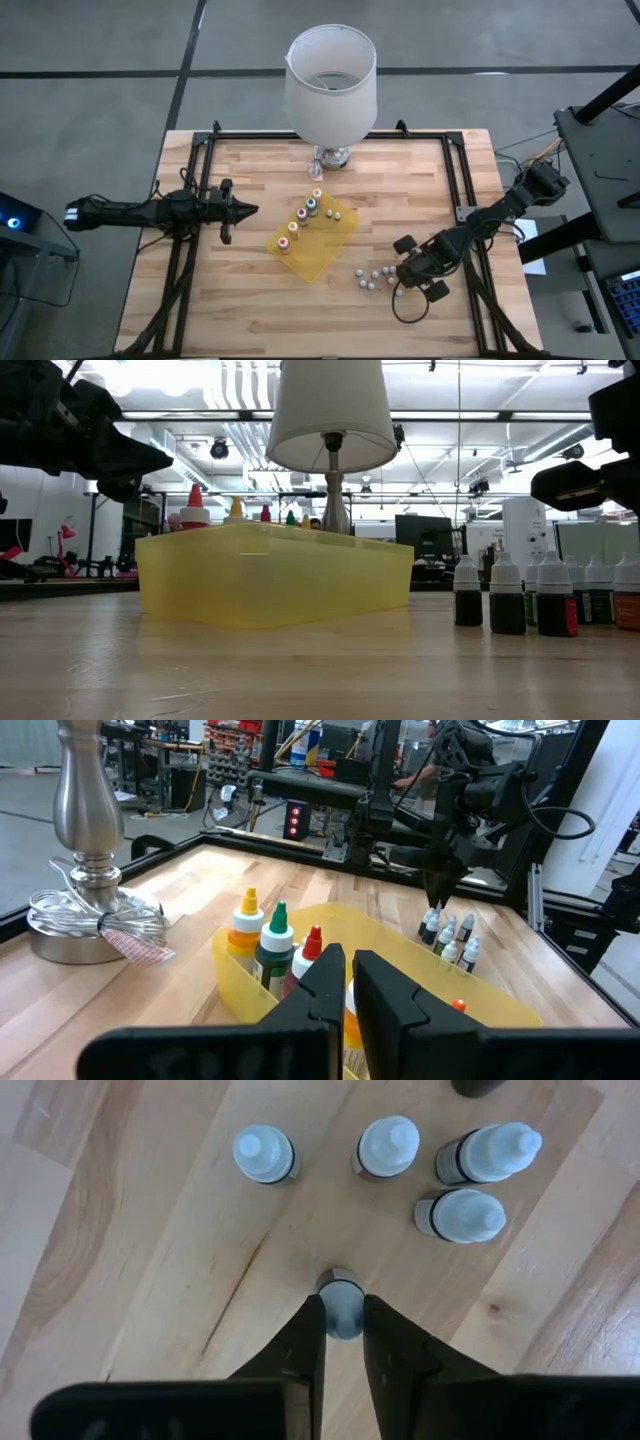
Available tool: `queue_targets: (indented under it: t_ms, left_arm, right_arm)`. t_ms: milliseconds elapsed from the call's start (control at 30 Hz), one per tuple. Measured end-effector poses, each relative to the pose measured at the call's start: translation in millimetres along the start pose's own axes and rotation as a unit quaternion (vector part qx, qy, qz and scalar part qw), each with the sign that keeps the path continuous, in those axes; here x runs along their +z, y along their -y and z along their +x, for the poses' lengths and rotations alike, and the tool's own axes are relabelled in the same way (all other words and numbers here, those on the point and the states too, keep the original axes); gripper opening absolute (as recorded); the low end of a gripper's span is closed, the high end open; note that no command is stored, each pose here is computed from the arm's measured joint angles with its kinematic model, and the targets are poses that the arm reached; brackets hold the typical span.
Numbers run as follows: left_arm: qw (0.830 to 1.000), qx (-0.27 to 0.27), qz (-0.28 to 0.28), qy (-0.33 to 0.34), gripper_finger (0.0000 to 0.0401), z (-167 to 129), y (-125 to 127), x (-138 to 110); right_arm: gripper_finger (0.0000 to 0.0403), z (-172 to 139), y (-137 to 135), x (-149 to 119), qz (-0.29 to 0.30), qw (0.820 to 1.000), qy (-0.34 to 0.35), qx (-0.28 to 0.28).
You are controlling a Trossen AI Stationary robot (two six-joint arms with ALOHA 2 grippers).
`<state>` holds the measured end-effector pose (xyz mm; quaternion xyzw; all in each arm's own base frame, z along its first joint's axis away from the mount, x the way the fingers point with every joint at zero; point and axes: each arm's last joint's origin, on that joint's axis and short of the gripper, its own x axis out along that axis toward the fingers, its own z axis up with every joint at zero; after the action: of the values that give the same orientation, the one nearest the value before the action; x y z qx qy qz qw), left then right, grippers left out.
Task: Pick & Place food coloring
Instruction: Put the small right black food coloring bottle into the yellow bin
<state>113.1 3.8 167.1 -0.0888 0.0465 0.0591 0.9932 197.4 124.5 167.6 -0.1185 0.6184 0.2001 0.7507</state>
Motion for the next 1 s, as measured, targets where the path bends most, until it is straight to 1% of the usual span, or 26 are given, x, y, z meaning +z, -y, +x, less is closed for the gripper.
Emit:
queue_targets:
  t_ms: [233, 333, 467, 600, 767, 1000]
  left_arm:
    - [1.0, 0.0, 0.0, 0.0, 0.0, 0.0, 0.0, 0.0]
    - [1.0, 0.0, 0.0, 0.0, 0.0, 0.0, 0.0, 0.0]
    - [1.0, 0.0, 0.0, 0.0, 0.0, 0.0, 0.0, -0.1]
    - [1.0, 0.0, 0.0, -0.001, 0.0, 0.0, 0.0, -0.2]
    - [1.0, 0.0, 0.0, -0.002, 0.0, 0.0, -0.1, -0.4]
    - [1.0, 0.0, 0.0, -0.002, 0.0, 0.0, -0.1, -0.4]
  right_arm:
    - [0.0042, -2.0, -0.1, 0.8, 0.0, 1.0, -0.002, 0.0]
    - [0.0043, -8.8, -0.7, 4.3, 0.0, 1.0, -0.001, 0.0]
    - [0.0043, -23.4, -1.0, 10.2, 0.001, 1.0, -0.006, 0.001]
    - [0.0043, -44.1, 0.5, 19.8, 0.008, 1.0, -0.008, -0.001]
    - [0.0043, -70.2, 5.7, 32.6, 0.023, 1.0, 0.006, -0.003]
    - [0.0043, -89.2, 12.1, 47.0, 0.035, 0.999, 0.02, -0.005]
